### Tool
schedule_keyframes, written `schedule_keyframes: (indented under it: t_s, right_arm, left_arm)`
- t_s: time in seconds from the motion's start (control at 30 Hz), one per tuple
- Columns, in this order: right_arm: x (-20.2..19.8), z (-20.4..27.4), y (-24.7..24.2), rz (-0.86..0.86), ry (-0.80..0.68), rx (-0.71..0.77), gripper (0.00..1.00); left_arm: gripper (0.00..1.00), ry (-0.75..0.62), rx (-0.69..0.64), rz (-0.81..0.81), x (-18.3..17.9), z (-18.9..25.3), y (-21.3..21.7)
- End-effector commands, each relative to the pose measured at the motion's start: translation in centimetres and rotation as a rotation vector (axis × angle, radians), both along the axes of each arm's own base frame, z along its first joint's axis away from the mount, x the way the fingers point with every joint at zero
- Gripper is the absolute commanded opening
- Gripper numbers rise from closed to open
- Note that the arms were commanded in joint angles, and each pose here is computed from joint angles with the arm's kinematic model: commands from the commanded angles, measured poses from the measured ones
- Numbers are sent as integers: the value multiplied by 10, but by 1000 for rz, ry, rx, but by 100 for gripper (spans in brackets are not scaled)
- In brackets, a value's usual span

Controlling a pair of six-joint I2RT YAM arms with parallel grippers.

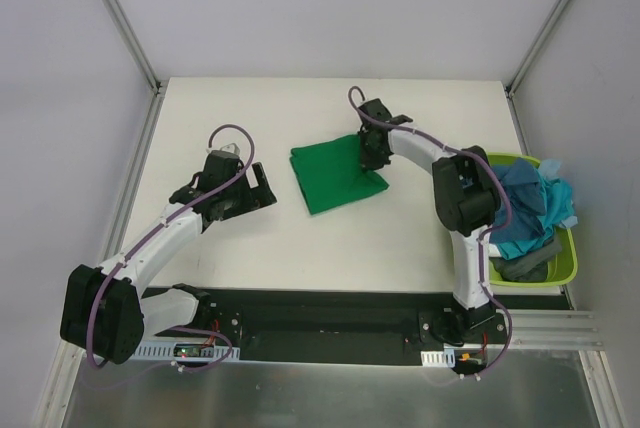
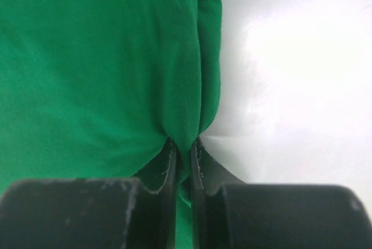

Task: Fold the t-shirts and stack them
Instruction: Put the neatly folded tshirt into the corner of the board with the right arm

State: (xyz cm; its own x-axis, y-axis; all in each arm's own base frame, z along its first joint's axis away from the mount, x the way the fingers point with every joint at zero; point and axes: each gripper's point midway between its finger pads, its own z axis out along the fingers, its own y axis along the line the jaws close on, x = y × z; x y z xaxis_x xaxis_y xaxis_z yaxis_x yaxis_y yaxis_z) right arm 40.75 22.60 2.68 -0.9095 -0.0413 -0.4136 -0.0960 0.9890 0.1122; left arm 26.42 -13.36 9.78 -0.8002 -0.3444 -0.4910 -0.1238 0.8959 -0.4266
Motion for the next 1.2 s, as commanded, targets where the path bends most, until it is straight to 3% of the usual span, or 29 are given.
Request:
schedule_keyframes:
  t_s: [0.0, 0.2, 0.6, 0.9, 1.17]
  right_arm:
    - [36, 11, -89, -48, 4, -240, 2]
    - [85, 23, -160, -121, 11, -234, 0]
    - [124, 36, -327, -244, -1, -329, 1]
    - [137, 43, -388, -276, -64, -374, 3]
    - [146, 59, -411, -340, -146, -336, 7]
  left_arm:
    - [99, -8, 39, 53, 3, 1, 12]
    - [99, -2, 78, 67, 8, -2, 18]
    - [99, -20, 117, 81, 16, 3, 25]
    - [99, -14, 124, 77, 23, 5, 23]
    - [99, -15, 117, 80, 26, 8, 21]
